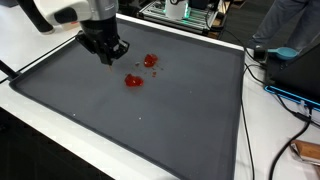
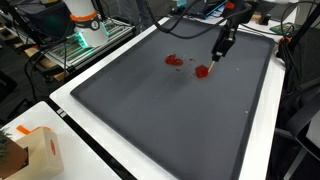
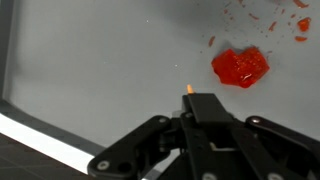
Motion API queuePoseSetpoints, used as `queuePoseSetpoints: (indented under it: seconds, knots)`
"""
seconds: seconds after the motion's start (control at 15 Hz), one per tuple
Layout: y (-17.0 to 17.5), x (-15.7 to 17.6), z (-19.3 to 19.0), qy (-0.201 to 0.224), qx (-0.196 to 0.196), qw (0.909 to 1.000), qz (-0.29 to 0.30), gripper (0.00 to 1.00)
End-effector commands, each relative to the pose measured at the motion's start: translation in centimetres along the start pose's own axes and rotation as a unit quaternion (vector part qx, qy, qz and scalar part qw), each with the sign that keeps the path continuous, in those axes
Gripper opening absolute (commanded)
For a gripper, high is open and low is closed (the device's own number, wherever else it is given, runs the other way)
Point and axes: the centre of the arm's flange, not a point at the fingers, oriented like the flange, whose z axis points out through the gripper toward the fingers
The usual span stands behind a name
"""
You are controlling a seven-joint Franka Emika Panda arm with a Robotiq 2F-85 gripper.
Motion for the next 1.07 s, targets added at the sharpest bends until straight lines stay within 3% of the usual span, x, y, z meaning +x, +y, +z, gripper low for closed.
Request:
queuePoseSetpoints:
  seconds: [0.0, 0.67, 0.8, 0.87, 1.0]
  knots:
    - [0.8, -3.3, -0.8, 0.020, 0.062, 0.9976, -0.026, 0.03]
    - [1.3, -5.3, -2.0, 0.036, 0.130, 0.9890, -0.061, 0.03]
    - [1.2, -5.5, -2.1, 0.042, 0.132, 0.9884, -0.061, 0.03]
    - [1.4, -3.9, -2.2, 0.030, 0.117, 0.9910, -0.057, 0.12]
    - [1.4, -3.9, -2.4, 0.032, 0.118, 0.9909, -0.057, 0.12]
